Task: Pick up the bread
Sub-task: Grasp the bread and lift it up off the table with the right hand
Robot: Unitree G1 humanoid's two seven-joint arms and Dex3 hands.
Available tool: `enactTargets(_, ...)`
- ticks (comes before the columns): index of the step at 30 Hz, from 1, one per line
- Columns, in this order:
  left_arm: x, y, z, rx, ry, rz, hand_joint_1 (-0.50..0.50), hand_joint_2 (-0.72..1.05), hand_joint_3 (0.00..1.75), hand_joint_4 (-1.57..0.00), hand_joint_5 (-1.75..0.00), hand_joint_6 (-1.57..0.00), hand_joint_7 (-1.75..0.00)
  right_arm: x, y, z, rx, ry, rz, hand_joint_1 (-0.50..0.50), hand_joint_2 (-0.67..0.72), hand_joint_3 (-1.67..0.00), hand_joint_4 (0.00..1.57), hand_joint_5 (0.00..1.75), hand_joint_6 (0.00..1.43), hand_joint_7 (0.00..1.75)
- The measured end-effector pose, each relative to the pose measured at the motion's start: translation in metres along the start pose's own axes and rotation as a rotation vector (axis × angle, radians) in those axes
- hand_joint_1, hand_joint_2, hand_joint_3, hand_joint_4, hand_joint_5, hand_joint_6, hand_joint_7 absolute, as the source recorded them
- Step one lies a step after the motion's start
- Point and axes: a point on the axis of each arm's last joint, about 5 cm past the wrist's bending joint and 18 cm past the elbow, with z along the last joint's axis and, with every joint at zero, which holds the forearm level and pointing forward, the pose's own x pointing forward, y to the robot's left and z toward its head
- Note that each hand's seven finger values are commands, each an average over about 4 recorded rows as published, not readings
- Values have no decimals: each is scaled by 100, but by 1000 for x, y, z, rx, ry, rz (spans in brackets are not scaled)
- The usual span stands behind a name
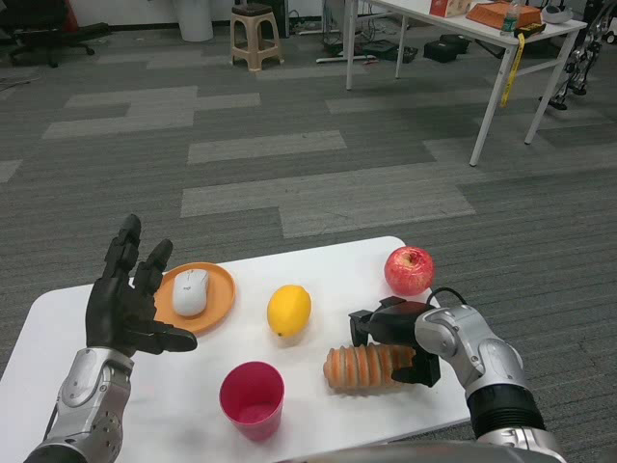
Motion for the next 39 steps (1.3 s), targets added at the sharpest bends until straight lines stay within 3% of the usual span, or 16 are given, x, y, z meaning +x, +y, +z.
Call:
enactTargets(8,0,0,0,0,0,0,50,-28,9,0,-41,0,0,-1,3,-7,70,-33,-13,-50,-16,-159,0,68,0,140)
enactTargets(12,0,0,0,0,0,0,50,-28,9,0,-41,0,0,-5,6,-11,142,-64,-42,-50,-10,-159,0,68,0,140)
enactTargets(20,0,0,0,0,0,0,50,-28,9,0,-41,0,0,-13,7,-14,274,-130,-99,-50,-10,-159,0,68,0,140)
enactTargets(30,0,0,0,-1,0,0,50,-28,9,0,-41,0,0,-19,18,-16,572,-280,-186,-48,-10,-159,0,68,0,140)
enactTargets(36,0,0,0,-1,0,0,50,-28,7,0,-41,0,0,-18,18,-14,573,-308,-183,-46,-15,-159,0,68,0,131)
enactTargets(38,0,0,0,-1,0,0,50,-28,7,0,-41,0,0,-17,16,-11,491,-303,-160,-47,-21,-155,0,68,0,117)
enactTargets(39,0,0,0,-1,0,0,50,-28,7,0,-41,0,0,-17,16,-10,439,-300,-148,-46,-24,-151,0,70,0,99)
